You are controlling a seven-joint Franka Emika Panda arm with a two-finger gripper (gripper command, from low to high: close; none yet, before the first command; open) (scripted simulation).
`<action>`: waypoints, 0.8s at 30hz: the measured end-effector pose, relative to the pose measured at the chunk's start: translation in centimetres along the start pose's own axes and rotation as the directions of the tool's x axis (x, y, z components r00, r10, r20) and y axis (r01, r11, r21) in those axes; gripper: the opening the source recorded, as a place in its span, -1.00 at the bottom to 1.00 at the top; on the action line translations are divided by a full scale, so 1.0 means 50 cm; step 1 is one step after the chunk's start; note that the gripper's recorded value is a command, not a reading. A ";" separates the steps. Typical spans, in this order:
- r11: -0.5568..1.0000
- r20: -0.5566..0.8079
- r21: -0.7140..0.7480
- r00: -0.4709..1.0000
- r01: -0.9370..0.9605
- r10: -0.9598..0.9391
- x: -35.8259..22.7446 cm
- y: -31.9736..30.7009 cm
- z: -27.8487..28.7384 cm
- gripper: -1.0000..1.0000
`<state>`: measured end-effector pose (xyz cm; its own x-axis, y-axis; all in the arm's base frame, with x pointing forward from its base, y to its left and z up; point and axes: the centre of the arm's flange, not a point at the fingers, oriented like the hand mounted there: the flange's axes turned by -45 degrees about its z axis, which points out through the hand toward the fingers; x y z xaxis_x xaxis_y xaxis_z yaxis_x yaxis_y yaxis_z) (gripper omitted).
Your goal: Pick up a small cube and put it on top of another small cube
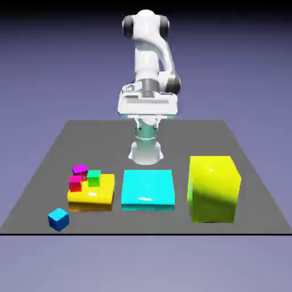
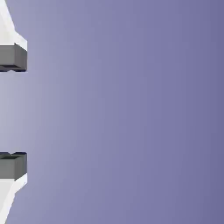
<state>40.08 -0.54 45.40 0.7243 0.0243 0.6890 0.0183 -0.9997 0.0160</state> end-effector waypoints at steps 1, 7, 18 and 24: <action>1.000 0.030 -0.006 0.999 -0.024 0.024 0.008 0.018 0.019 0.00; 0.986 0.204 -0.056 0.965 -0.159 0.167 0.033 0.135 0.135 0.00; 0.912 0.457 -0.207 0.789 -0.355 0.410 -0.014 0.382 0.341 0.00; 0.857 0.553 -0.302 0.656 -0.418 0.515 -0.083 0.515 0.439 0.00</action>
<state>52.66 -26.36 27.04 0.8652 -0.4980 0.0595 -0.4952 -0.8670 -0.0557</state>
